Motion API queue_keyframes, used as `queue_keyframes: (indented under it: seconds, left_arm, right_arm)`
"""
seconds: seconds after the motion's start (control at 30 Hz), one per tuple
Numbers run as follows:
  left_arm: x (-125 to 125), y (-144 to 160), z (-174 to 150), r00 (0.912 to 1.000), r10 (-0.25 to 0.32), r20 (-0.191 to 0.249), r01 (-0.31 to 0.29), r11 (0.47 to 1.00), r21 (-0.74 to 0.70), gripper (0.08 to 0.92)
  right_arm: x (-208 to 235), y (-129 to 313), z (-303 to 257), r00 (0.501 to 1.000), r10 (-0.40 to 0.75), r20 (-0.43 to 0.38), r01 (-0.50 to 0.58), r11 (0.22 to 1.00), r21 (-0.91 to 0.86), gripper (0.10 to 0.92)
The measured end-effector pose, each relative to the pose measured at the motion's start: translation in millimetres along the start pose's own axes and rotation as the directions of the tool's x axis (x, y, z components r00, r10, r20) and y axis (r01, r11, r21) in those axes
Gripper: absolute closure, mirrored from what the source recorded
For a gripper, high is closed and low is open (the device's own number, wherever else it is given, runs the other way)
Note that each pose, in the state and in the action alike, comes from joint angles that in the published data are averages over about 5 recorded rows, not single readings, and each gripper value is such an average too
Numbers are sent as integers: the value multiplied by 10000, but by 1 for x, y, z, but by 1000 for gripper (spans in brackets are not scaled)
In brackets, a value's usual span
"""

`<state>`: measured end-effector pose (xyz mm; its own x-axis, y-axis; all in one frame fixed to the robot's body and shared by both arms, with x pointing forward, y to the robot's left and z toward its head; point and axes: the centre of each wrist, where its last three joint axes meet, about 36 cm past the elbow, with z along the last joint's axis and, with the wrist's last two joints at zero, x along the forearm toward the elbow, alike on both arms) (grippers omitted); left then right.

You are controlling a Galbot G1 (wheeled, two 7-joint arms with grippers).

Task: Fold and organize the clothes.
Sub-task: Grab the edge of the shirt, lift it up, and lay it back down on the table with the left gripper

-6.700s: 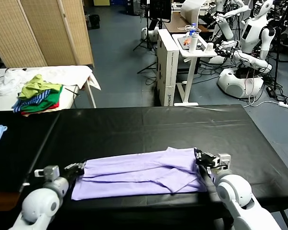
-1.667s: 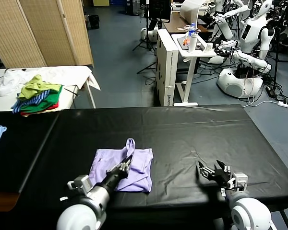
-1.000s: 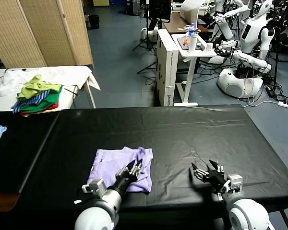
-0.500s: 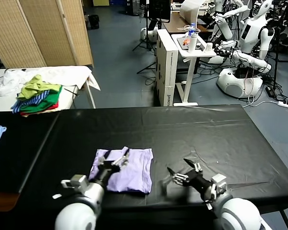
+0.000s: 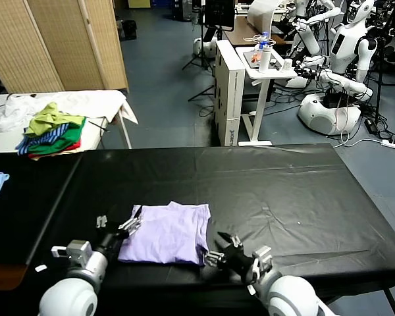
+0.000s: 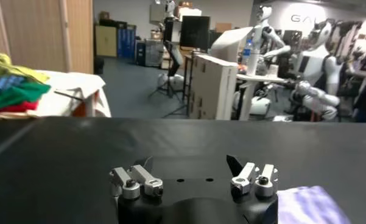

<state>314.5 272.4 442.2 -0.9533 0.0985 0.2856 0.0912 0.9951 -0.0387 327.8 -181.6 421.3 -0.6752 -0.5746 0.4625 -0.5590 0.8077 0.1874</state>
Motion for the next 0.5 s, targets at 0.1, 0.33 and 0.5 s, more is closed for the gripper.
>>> queue_keyframes:
  seconds: [0.1,0.33,0.5]
  left_arm:
    - [-1,4,2,9999,-119,-39,119,9999,-57,92]
    - [-2,11,7,9993,-358,-115,356,9993,-144,92]
    - [-3,13,10,9989,-433,-175,431,9990,-128,92]
  right_arm:
    - [-1,2,2,10000,-33,-60,33,10000,-39,600]
    - [4,6,5,9998,-48,-180,44,9998,-180,882]
    - [6,7,5,9998,33,-174,-37,9996,-278,877]
